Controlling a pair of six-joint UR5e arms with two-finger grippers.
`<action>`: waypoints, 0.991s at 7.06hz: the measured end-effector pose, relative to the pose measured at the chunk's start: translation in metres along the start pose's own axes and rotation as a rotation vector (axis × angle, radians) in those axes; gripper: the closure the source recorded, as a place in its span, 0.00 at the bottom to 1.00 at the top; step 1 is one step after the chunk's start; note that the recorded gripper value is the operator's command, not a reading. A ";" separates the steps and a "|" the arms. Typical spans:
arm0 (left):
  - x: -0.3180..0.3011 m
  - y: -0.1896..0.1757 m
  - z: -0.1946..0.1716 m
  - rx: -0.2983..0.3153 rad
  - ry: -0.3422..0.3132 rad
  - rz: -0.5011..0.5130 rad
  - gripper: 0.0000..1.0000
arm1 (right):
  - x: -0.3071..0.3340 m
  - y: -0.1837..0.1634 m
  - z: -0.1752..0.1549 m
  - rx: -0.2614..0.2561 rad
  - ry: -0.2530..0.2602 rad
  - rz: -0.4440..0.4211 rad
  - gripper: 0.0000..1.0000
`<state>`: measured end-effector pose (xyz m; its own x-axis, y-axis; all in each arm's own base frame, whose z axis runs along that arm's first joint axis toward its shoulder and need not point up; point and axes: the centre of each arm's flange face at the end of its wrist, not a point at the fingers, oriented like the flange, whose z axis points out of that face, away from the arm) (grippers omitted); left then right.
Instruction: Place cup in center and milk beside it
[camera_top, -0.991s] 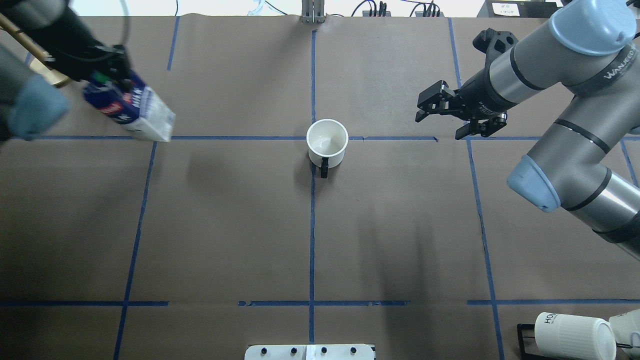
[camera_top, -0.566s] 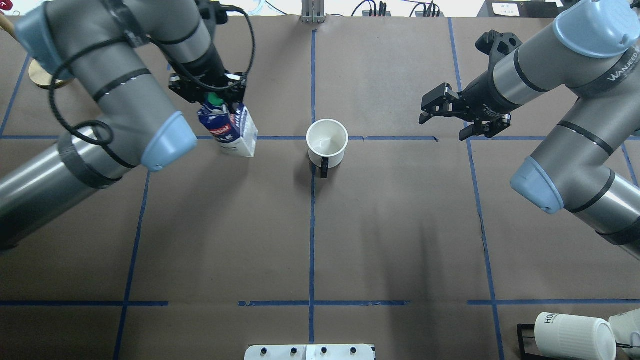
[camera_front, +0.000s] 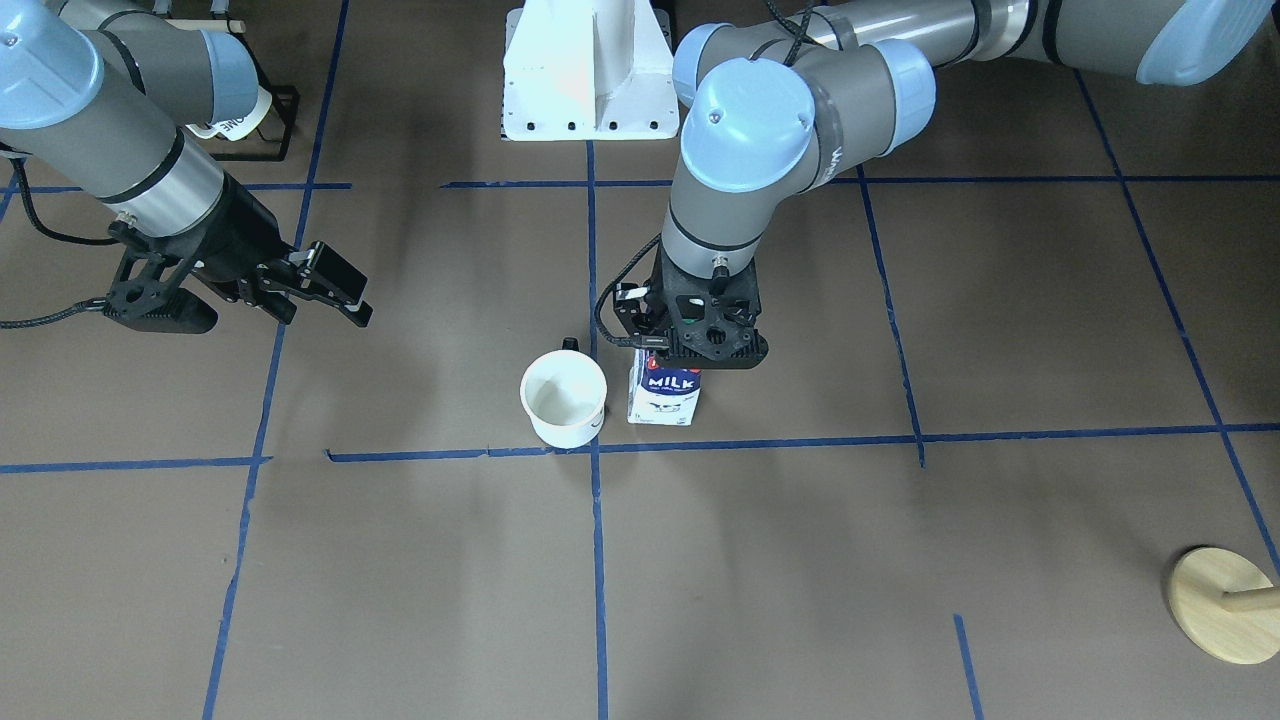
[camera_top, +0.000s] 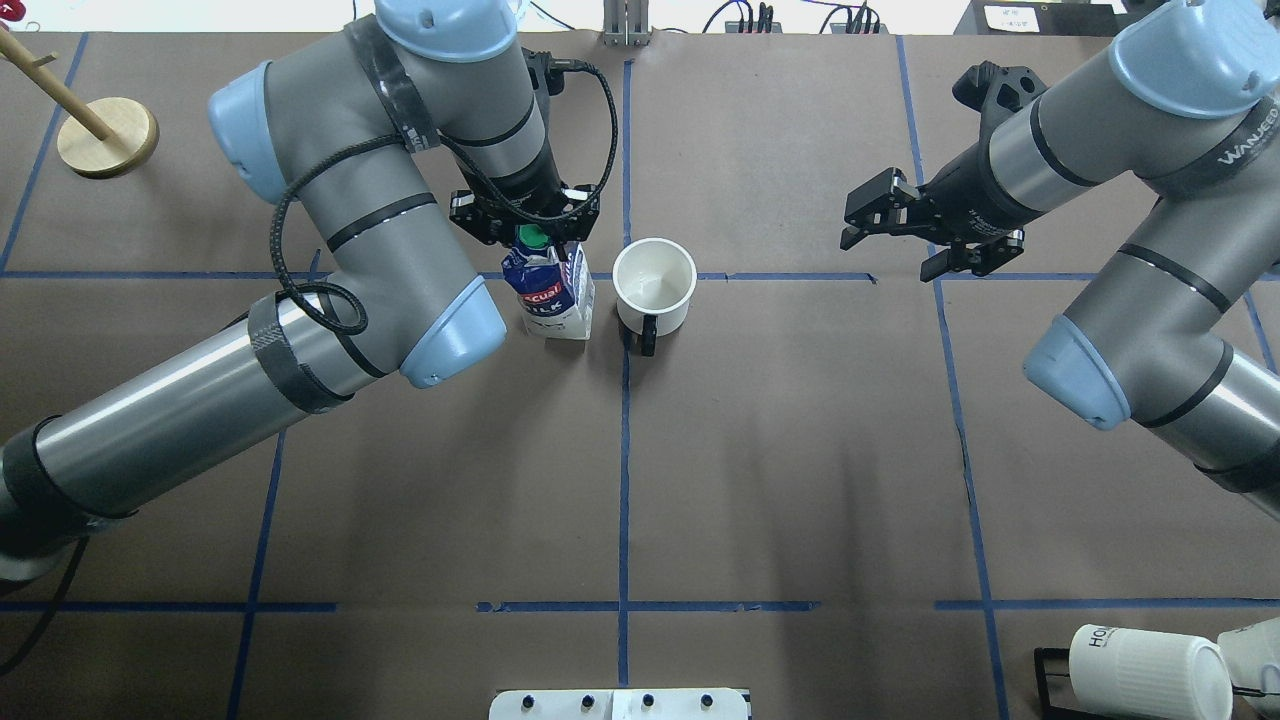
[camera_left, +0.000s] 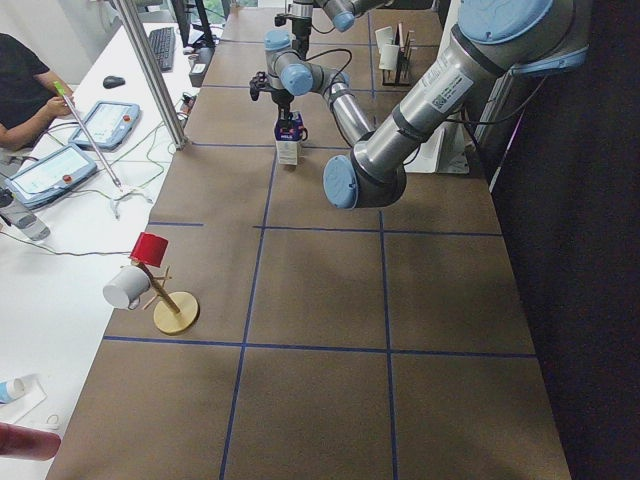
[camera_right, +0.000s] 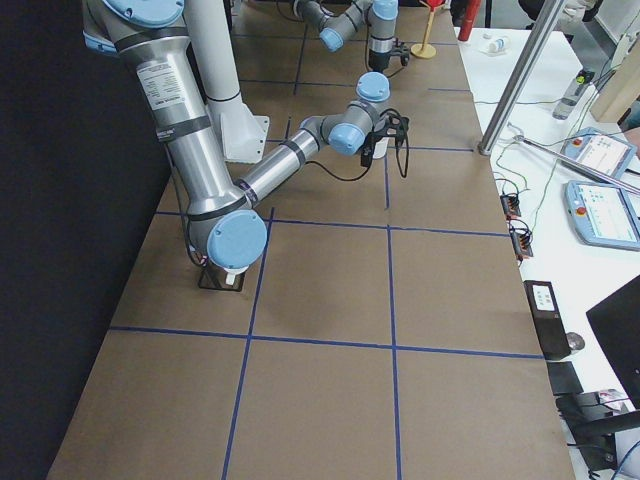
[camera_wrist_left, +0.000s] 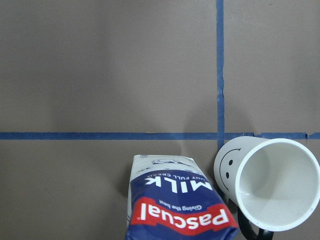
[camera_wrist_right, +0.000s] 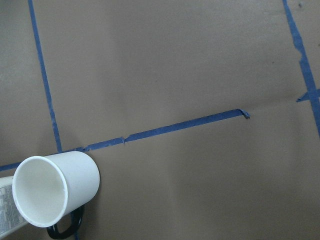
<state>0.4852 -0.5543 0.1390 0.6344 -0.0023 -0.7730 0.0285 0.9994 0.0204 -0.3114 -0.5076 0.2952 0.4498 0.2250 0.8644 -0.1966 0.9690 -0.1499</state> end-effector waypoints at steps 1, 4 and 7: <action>0.003 -0.003 0.003 0.004 0.003 0.003 0.90 | 0.000 0.000 0.000 0.001 0.000 0.000 0.00; 0.013 -0.004 0.005 0.004 0.009 -0.005 0.29 | 0.002 0.001 -0.001 0.006 0.002 0.000 0.00; 0.024 0.001 0.006 0.012 0.017 -0.003 0.00 | 0.004 0.000 0.002 0.005 0.008 0.004 0.00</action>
<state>0.5050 -0.5541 0.1240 0.6210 -0.0042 -0.7838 0.0393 0.9989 0.0258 -0.3111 -0.5069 0.2998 0.4558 0.2292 0.8601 -0.2023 0.9677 -0.1507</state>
